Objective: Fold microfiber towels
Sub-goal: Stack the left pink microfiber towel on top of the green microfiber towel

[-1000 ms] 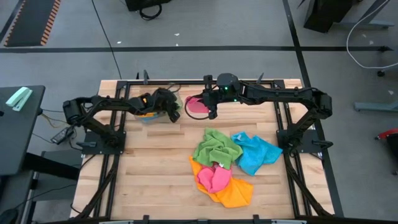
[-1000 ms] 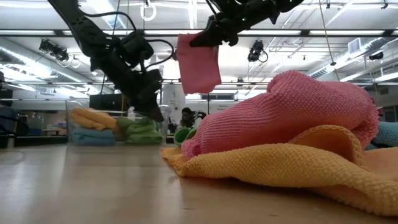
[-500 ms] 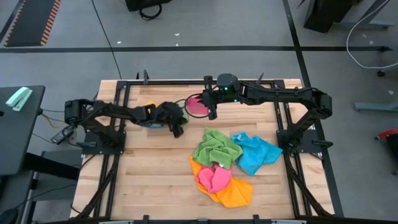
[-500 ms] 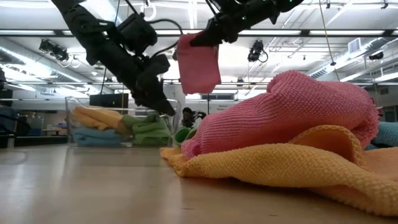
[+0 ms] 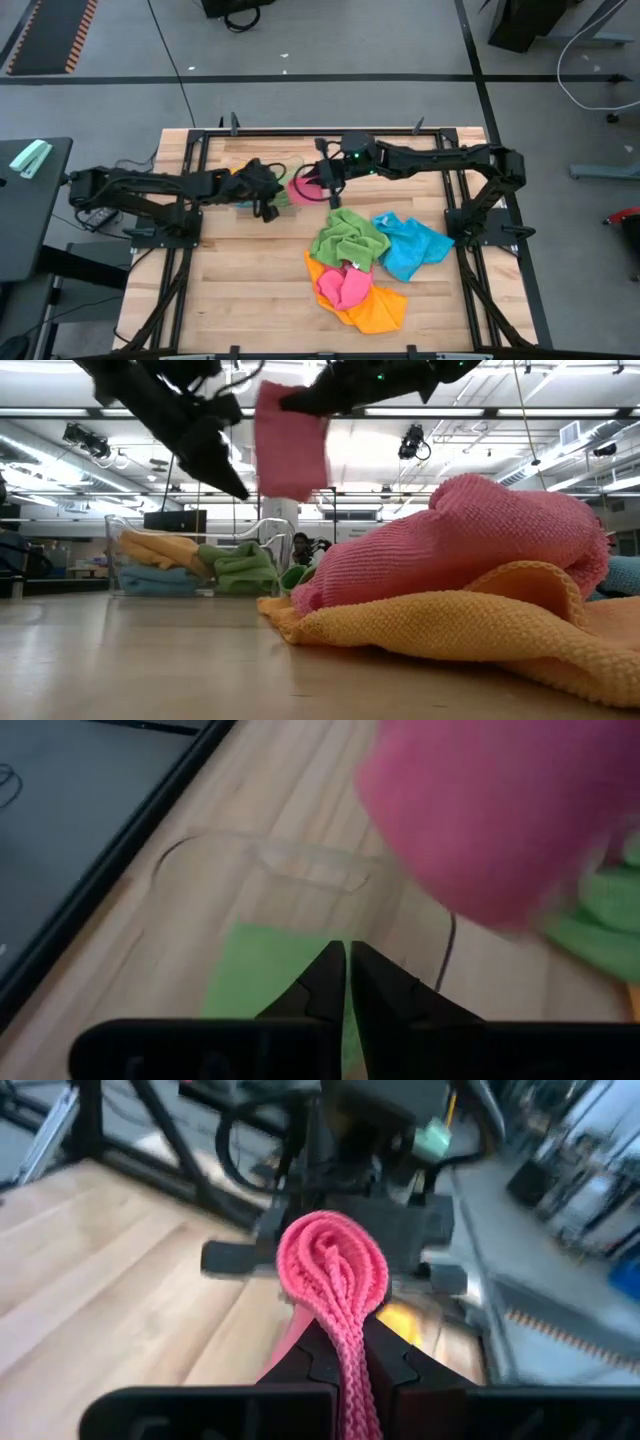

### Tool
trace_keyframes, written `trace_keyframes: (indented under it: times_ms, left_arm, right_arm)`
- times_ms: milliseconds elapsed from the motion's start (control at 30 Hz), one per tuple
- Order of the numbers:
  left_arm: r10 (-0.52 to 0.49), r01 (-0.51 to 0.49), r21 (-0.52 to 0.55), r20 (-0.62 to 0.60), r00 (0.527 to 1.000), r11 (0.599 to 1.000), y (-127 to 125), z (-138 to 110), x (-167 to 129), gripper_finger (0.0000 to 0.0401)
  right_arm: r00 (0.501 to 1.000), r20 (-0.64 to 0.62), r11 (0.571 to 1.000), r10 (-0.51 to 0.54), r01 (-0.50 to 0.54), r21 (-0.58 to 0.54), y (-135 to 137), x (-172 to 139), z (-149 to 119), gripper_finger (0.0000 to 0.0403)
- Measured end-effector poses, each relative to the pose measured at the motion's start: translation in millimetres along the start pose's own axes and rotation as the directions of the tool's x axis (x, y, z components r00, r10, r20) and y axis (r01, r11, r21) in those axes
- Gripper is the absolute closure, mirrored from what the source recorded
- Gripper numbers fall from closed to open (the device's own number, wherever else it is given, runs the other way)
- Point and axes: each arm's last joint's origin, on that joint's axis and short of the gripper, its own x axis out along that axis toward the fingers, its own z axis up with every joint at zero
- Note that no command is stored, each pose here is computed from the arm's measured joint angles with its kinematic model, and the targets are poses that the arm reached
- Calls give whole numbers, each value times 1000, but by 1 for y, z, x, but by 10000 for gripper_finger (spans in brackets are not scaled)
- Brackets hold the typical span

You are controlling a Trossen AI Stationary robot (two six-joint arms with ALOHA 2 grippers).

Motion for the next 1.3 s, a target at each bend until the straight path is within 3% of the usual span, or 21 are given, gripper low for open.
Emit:
trace_keyframes:
  times_ms: [200, 433, 567, 800, 1000, 1300]
  left_arm:
    - [-17, 18, 41, -10, 1000, 999, 0, -4, -29, 378]
    - [-49, 38, 154, 68, 996, 987, -2, -5, -47, 383]
    - [-50, 34, 166, 91, 995, 986, 0, -24, -45, 388]
    - [-50, 25, 131, 189, 981, 991, 7, -51, -56, 382]
    - [40, -57, 57, 267, 963, 997, 20, -73, -68, 389]
    - [117, -100, -68, 340, 933, 993, 31, -97, -73, 376]
  right_arm:
    - [997, 70, 999, -13, 15, -29, 5, 19, -2, 388]
    - [1000, 28, 1000, 6, -6, -13, 1, 50, -9, 388]
    - [1000, 12, 1000, 19, -18, -19, -5, 69, -9, 388]
    - [1000, 17, 999, 14, -13, -34, -16, 90, -13, 388]
    - [1000, 28, 1000, 4, -4, -29, -27, 100, -19, 388]
    - [1000, -8, 998, 3, -3, 69, -46, 109, -46, 388]
